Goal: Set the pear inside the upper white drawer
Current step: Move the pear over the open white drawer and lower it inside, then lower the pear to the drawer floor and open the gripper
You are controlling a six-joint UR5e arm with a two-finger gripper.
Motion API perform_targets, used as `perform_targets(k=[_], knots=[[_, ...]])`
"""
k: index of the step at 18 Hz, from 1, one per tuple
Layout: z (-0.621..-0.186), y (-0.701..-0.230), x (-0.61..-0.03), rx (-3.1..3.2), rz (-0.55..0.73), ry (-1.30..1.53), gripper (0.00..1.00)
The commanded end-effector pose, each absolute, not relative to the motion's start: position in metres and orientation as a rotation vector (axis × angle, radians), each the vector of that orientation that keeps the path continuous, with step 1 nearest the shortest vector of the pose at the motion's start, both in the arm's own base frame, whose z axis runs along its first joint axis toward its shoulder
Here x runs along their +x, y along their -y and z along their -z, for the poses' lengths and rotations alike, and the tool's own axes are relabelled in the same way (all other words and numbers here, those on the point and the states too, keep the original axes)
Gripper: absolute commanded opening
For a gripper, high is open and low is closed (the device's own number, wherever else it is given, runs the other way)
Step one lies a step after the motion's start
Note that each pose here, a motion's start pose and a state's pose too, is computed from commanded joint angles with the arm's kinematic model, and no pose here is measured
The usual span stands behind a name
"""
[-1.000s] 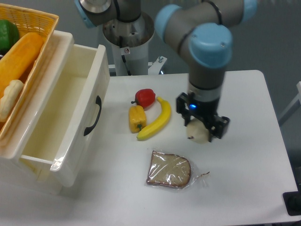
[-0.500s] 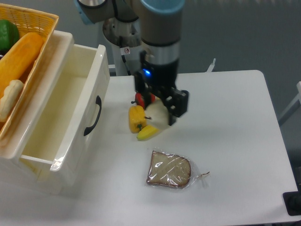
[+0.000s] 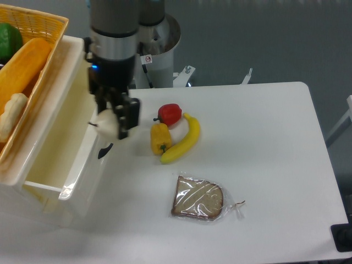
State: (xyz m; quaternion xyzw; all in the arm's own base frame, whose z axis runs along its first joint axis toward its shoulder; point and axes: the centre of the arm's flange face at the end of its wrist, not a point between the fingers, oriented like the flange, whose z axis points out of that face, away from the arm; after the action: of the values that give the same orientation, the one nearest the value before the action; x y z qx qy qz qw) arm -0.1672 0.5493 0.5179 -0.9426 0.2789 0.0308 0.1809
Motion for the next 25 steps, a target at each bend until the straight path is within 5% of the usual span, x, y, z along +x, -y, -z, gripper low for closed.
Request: perform_targets(k=[13, 25], knots=[[-0.493, -0.555, -0.136, -2.664, 0.0, -0.842, 0.2], [-0.478, -0.552, -0.137, -2.679, 0.024, -0.855, 0.48]])
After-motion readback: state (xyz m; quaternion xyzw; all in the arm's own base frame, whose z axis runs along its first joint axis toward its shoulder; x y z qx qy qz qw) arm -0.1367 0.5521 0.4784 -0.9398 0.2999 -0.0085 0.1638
